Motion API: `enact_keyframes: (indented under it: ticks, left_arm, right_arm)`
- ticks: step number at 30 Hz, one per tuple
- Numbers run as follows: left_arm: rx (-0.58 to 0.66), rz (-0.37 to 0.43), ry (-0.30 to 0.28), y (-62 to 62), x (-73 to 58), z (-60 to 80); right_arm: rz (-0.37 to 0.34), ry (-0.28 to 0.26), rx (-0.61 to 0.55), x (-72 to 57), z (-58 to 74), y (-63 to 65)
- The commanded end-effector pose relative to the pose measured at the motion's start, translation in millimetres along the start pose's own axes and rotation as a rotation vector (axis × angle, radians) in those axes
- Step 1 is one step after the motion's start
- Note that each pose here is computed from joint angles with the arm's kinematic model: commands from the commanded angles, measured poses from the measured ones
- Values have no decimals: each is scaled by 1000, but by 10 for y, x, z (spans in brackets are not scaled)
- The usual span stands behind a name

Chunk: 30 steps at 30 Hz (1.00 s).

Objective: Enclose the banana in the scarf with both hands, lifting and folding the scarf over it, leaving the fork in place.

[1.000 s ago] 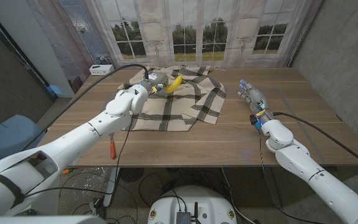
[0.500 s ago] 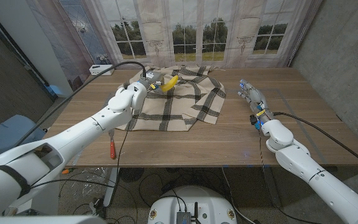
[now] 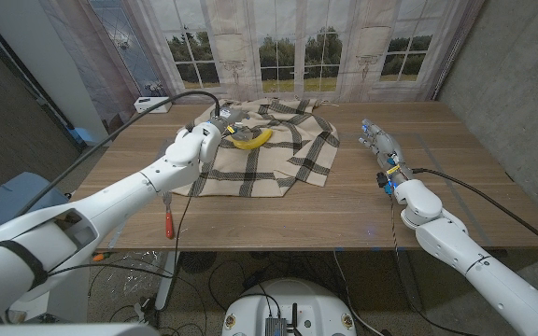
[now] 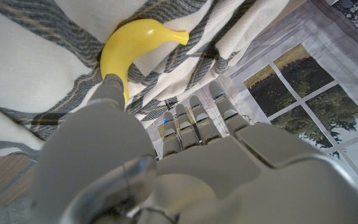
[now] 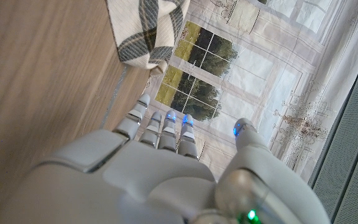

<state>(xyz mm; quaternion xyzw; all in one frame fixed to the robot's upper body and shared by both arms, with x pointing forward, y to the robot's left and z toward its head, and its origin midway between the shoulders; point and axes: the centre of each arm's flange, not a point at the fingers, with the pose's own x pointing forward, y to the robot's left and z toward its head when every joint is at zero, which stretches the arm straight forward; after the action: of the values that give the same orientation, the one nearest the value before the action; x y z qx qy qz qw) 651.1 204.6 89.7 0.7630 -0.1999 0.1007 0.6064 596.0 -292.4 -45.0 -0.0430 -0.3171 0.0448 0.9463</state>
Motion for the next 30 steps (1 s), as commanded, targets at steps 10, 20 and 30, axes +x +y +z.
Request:
enact_keyframes:
  ticks: [10, 20, 30]
  left_arm:
    - [-22, -48, -54, 40, -374, 156]
    - [-94, -116, -82, 23, -582, 173]
    - [-114, -163, -101, -34, -805, 233]
  right_arm:
    - [76, 80, -177, 74, 178, 119]
    - [125, 147, -316, 62, 289, 242]
    - [167, 178, -424, 47, 384, 378]
